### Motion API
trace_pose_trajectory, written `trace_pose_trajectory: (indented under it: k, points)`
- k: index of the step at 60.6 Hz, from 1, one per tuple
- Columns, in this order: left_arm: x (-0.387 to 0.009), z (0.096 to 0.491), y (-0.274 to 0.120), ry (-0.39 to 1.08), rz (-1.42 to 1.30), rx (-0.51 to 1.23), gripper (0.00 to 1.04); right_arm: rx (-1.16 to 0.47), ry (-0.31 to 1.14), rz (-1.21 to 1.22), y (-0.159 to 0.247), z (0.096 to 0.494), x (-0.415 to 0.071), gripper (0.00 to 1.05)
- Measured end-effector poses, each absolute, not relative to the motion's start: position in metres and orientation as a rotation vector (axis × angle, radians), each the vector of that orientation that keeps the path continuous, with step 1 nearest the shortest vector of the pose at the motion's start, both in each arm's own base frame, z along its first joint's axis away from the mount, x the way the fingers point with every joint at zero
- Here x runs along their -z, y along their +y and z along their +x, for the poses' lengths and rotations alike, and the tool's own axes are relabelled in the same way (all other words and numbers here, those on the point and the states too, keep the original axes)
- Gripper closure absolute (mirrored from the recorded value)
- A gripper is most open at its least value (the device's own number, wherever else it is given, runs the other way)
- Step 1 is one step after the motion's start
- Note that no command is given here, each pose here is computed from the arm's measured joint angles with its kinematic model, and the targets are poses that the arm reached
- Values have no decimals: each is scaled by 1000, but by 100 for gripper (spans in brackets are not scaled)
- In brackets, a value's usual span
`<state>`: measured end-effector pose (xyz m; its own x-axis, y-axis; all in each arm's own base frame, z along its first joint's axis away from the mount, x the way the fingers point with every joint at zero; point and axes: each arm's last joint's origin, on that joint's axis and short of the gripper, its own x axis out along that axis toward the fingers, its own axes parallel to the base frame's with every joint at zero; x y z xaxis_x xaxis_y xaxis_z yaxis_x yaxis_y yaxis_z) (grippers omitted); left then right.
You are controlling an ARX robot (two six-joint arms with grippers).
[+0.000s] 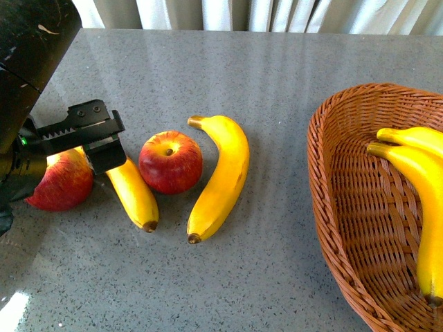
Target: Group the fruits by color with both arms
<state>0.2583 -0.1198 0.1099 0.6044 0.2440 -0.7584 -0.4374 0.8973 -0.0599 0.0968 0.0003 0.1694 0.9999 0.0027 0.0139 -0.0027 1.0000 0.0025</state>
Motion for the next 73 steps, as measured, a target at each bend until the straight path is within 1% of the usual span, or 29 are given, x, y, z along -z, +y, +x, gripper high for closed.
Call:
trace_pose_trajectory:
  k: [34,59,73]
  points:
    - [-98,265,-110,851,-244,-411,9,-3,-14,3,0,97,-169,9]
    - [-86,269,-112,886,-232,-407,9,-3,-14,3,0,97,-169,9]
    - [-86,276,-115,879,-228,-404,9,-2,-14,3,0,97,-169,9]
